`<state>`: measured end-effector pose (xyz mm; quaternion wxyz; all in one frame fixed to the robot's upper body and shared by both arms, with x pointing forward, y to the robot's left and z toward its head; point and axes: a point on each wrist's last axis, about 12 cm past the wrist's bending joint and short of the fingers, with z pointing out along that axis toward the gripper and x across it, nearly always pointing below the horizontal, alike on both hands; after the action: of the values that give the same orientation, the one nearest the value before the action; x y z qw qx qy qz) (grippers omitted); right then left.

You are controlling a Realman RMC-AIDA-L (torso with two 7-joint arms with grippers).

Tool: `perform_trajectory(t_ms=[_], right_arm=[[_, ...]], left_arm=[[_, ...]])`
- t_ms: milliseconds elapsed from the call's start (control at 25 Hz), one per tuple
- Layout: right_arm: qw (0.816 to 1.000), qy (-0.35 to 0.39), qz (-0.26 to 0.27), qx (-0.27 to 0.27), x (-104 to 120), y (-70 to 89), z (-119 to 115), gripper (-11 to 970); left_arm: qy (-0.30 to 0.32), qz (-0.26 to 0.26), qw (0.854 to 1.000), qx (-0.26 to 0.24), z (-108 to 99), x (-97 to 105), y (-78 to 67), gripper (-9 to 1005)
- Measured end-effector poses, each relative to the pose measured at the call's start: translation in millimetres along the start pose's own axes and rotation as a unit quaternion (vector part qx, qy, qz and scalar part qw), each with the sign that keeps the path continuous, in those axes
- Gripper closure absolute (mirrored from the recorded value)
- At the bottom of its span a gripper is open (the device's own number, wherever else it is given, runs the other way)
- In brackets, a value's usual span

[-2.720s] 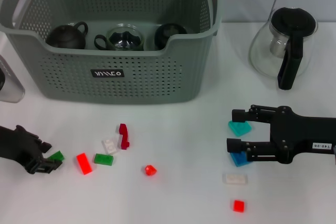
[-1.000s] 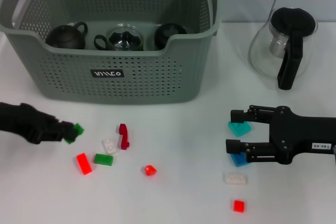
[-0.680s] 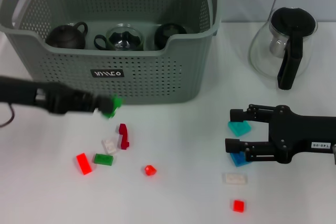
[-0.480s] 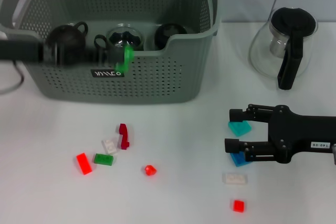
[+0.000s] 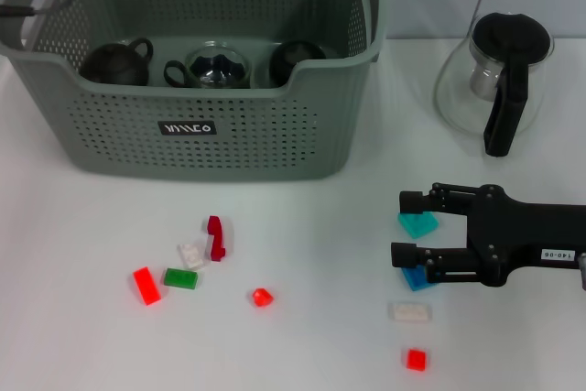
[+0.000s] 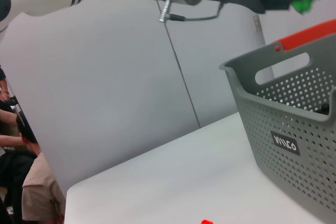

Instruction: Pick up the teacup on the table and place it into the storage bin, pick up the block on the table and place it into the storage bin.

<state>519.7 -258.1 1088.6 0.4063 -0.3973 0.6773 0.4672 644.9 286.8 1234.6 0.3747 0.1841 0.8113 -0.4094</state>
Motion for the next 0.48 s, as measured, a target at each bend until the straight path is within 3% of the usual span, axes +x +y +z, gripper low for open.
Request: perform_trajectory(t_ms=[160, 480], right_arm=[[1.0, -0.001, -0.001, 0.0, 0, 0.2, 1, 124], [1.0, -0.002, -0.001, -0.001, -1, -0.2, 2, 124]], left_arm=[[0.02, 0.032, 0.997, -0.065, 23, -3, 4.9, 807], [0.081, 0.071, 0.981, -0.161, 60, 13, 13.0, 804]])
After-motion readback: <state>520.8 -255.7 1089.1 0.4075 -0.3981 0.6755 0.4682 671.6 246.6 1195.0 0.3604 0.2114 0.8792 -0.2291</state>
